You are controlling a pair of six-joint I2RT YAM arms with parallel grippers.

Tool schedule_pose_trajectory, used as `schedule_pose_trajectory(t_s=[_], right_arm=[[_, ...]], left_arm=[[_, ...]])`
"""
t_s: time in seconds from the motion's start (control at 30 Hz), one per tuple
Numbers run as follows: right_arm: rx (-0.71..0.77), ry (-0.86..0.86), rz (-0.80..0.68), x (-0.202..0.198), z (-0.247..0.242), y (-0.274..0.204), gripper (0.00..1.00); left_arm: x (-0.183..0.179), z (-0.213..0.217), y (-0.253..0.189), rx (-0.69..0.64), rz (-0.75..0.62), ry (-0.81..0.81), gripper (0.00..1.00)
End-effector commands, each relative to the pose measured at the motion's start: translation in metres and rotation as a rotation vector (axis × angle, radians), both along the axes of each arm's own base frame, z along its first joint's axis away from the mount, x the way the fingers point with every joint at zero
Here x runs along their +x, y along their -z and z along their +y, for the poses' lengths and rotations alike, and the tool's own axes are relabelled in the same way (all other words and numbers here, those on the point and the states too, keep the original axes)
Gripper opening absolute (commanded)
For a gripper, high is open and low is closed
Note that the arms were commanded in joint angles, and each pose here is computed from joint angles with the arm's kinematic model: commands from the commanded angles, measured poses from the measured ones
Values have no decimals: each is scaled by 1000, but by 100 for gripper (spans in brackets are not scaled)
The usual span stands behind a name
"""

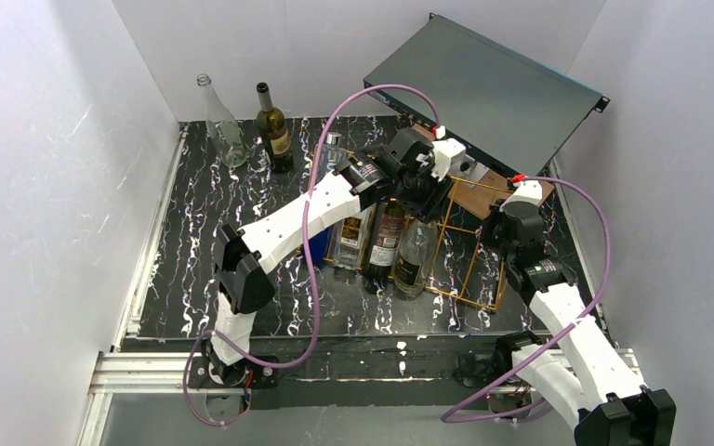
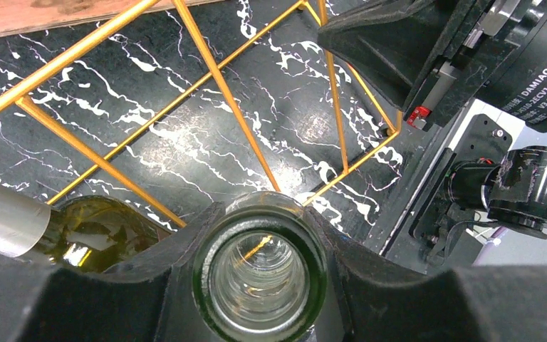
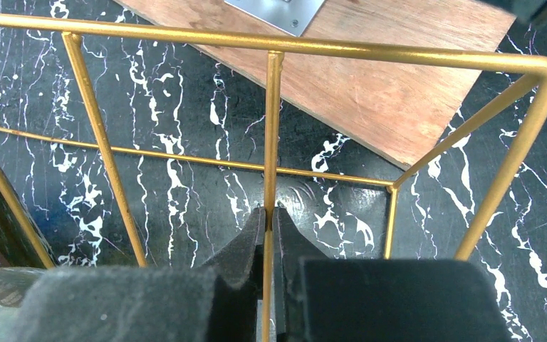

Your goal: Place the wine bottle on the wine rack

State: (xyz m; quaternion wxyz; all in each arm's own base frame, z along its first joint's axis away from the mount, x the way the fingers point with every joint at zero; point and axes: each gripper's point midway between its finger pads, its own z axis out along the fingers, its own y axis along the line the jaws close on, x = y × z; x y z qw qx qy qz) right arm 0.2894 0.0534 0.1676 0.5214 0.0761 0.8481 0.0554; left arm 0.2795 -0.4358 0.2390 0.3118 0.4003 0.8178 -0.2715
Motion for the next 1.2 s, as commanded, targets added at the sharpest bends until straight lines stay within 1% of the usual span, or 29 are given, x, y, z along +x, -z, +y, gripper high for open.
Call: schedule_pose_trajectory(t_s=[0.0,0.17,0.53,1.03,1.17], right_arm=[[47,-111,137,-24,22,35,1],[50,-118,144,-25,23,38,1],[47,-119,135,-24,23,35,1],[50,-127,138,-24,24,37,1],[49,-129,138,-24,24,37,1]], left_arm=[[7,3,-7,14,-55,6,0],[16,5,10,56,-60,-31,0],[33,-2,40,80,-38,-115,0],[41,-11,69,108,-21,-118,0],[42,-11,76,120,-11,-124,3]])
